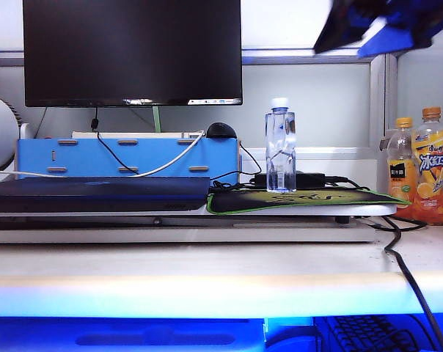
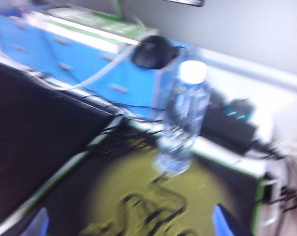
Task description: Pick up the mineral water bottle and place it on the laptop.
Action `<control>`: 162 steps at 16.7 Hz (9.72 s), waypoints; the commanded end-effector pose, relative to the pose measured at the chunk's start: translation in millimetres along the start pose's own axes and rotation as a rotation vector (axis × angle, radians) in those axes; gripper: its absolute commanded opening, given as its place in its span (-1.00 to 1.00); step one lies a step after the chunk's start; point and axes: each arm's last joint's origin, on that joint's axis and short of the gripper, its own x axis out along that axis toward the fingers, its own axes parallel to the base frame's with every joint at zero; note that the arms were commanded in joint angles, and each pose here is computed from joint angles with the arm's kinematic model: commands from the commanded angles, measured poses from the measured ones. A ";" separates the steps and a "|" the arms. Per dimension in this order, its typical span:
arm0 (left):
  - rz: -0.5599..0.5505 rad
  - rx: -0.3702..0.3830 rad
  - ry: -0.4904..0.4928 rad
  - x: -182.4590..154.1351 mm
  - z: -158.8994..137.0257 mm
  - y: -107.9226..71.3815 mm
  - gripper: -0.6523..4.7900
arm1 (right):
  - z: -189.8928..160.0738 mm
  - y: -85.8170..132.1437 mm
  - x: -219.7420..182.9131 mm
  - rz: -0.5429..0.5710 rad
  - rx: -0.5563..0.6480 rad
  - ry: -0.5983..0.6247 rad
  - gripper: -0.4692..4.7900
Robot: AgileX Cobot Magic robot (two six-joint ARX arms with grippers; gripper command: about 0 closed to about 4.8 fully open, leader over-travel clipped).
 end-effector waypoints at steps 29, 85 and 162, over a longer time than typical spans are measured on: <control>-0.006 0.001 0.004 -0.1 -0.6 -0.1 -0.77 | -17.2 -32.3 243.4 -0.074 0.023 0.022 1.00; -0.007 0.000 0.004 -0.1 -0.6 -0.2 -0.77 | 26.0 166.2 254.9 0.596 -0.033 0.116 -0.75; -0.006 0.001 0.004 -0.1 -0.6 -0.2 -0.77 | -176.1 26.0 -148.1 -0.325 0.218 0.023 -0.81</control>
